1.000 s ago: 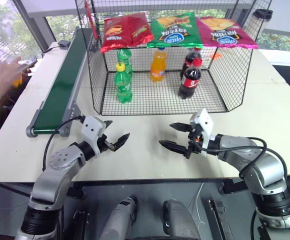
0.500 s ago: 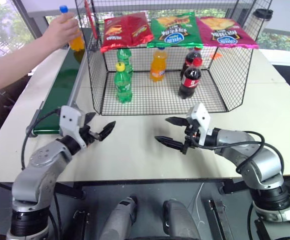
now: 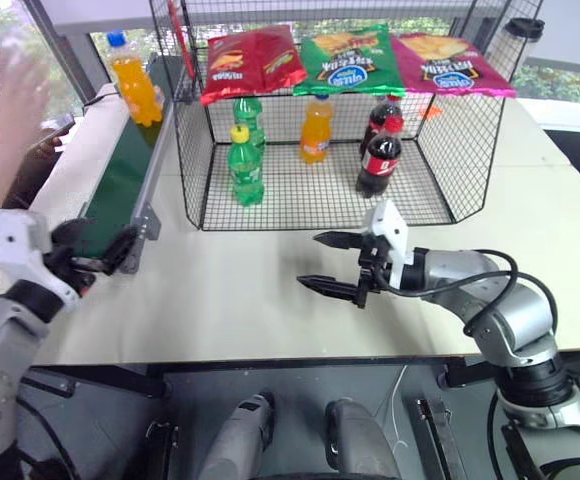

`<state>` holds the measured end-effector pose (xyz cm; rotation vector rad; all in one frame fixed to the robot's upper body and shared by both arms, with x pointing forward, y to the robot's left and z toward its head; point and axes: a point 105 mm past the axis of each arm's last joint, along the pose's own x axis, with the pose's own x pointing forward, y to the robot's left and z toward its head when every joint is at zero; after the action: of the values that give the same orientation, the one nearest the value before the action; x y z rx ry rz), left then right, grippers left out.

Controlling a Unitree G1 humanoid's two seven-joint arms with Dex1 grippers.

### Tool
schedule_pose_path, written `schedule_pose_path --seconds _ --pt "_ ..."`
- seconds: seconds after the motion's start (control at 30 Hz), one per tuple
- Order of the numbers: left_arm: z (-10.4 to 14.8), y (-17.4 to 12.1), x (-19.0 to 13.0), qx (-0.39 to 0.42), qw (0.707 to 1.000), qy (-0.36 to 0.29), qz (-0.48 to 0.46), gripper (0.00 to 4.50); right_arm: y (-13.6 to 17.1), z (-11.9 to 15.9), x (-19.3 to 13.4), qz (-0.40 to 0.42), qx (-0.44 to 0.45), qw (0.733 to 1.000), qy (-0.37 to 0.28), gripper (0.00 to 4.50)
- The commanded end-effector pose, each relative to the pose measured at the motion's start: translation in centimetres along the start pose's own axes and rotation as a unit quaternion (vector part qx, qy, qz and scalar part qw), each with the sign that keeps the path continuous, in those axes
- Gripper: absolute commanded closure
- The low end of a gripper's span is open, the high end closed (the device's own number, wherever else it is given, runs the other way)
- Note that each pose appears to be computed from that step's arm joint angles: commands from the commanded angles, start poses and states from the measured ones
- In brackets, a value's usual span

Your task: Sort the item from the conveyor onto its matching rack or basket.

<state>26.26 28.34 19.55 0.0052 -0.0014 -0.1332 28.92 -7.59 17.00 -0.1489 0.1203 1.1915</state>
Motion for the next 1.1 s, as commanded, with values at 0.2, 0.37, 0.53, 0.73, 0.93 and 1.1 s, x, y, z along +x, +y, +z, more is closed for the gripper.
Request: schedule_pose_path --seconds 0.2,0.37,0.53,0.73,0.93,1.1 --pt "-0.2 3.7 -0.8 0.020 0.997 -0.012 0.071 0.00 0.4 1.9 0.5 0.024 -0.032 0.999 -0.029 0.05" --pt "-0.3 4.1 -0.4 0.019 0.996 -0.020 0.079 0.00 0.4 2.2 0.6 0.026 -0.036 0.998 -0.032 0.05" --pt "-0.3 3.8 0.2 0.018 0.997 -0.024 0.076 0.00 0.5 2.2 0.6 0.023 -0.038 0.999 -0.032 0.05" --pt "-0.3 3.5 0.8 0.014 0.997 -0.028 0.070 0.00 0.4 2.2 0.5 0.019 -0.040 0.999 -0.030 0.05" --pt "-0.4 3.5 1.2 0.023 0.996 -0.029 0.075 0.00 0.5 2.4 0.4 0.018 -0.042 0.999 -0.030 0.05" --pt "-0.6 3.5 1.5 0.022 0.996 -0.029 0.079 0.00 0.6 2.4 0.3 0.019 -0.042 0.998 -0.030 0.05"
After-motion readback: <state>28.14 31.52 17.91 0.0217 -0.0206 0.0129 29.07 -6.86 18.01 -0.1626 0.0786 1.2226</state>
